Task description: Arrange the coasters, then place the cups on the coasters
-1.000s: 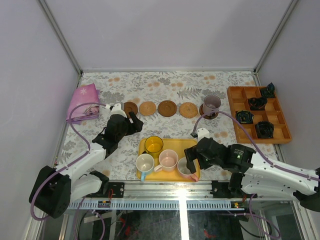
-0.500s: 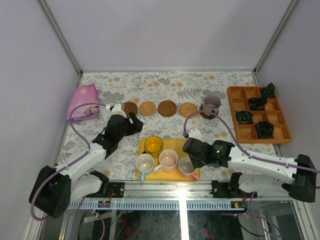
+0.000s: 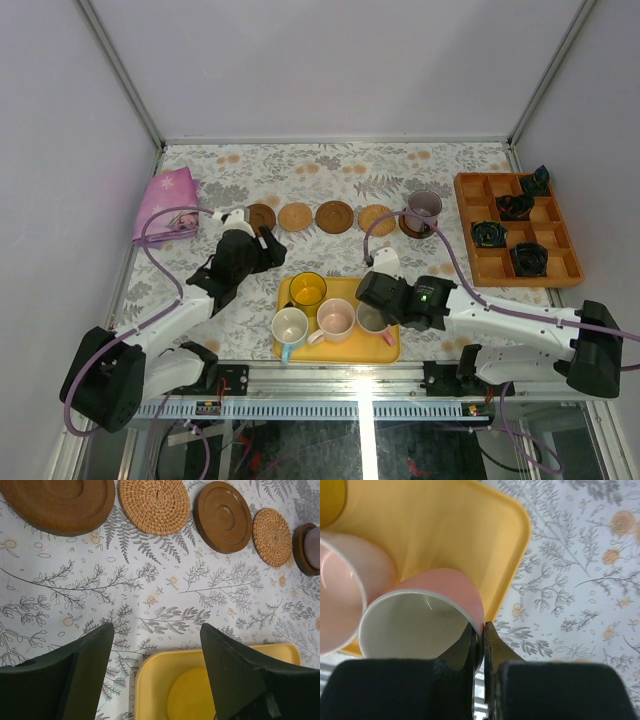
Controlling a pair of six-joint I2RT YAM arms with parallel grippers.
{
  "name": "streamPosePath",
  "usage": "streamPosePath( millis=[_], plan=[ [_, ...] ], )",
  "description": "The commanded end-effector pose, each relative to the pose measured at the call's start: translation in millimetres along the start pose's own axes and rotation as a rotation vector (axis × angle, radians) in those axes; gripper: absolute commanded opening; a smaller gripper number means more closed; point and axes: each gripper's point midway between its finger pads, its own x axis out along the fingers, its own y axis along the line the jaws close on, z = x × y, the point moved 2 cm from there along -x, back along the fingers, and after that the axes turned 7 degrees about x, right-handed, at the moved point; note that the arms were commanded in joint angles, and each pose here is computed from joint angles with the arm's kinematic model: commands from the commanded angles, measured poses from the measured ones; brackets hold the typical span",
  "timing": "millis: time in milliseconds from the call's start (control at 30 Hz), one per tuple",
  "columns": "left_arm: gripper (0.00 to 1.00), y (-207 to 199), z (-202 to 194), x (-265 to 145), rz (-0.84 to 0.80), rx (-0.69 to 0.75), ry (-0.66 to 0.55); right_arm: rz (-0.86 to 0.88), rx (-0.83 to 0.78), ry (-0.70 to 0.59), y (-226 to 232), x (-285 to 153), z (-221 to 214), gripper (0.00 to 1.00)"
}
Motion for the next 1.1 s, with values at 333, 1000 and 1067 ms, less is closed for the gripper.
streamPosePath(
  millis=[333,1000,1067],
  plan=[
    [0.70,-3,-3,3,-0.022,0.007,-0.004,-0.081,0.218,-0.197,-10,21,67,0.00],
    [0.70,-4,-4,3,-0.027,0.003,0.000,0.013,0.262,-0.161,-8,18,78,0.61],
    [0.70,-5,-4,3,-0.031,0.003,0.001,0.022,0.275,-0.183,-9,12,82,0.63]
  ],
)
